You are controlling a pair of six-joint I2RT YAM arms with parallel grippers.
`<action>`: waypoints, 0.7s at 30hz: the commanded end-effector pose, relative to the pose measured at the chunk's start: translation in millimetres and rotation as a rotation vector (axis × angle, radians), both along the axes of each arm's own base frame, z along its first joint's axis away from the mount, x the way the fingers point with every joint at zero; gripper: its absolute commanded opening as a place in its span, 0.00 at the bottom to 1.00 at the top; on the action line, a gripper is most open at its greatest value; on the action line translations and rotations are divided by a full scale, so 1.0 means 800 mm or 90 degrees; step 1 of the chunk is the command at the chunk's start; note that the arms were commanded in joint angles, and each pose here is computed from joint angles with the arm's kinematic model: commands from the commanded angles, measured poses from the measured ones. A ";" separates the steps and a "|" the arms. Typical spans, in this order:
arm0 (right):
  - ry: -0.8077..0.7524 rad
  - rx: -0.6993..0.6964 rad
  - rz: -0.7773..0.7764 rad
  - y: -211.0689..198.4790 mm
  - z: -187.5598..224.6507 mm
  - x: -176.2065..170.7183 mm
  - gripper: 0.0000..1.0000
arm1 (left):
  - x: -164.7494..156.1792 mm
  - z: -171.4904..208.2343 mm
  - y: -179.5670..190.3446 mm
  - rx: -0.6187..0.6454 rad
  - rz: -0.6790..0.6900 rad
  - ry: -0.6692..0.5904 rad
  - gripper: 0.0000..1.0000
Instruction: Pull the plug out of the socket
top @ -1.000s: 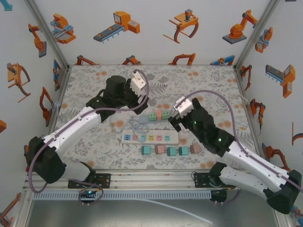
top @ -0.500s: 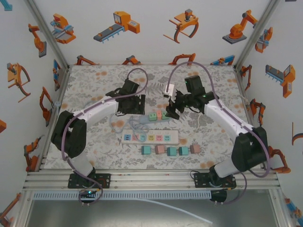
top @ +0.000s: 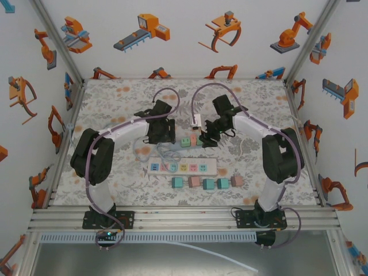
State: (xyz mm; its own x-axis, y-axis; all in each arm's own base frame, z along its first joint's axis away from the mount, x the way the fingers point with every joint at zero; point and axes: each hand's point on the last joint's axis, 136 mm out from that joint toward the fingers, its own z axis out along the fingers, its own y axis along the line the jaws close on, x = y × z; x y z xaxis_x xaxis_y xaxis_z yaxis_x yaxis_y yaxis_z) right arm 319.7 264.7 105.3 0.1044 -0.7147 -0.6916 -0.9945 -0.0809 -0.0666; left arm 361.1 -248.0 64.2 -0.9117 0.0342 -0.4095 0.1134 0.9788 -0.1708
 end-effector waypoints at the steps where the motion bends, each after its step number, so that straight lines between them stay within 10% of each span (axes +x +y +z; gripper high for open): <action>1: -0.019 0.010 0.020 0.005 0.003 0.007 0.49 | 0.001 -0.007 -0.008 -0.002 -0.003 0.013 0.65; 16: -0.085 -0.067 0.004 0.003 -0.049 0.023 0.42 | -0.006 -0.039 -0.016 0.032 -0.028 0.049 0.57; 21: -0.078 -0.042 0.015 0.012 -0.039 0.017 0.27 | -0.006 -0.042 -0.014 0.045 -0.033 0.048 0.54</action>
State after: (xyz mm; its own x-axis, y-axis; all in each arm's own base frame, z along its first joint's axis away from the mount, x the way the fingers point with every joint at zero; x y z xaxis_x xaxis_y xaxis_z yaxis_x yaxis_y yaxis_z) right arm 330.1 268.0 76.2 0.1727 -0.7668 -0.6183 -0.9833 -0.0978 -0.1533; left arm 370.9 -269.8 59.5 -0.9110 0.0489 -0.4095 0.1375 0.9721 -0.1898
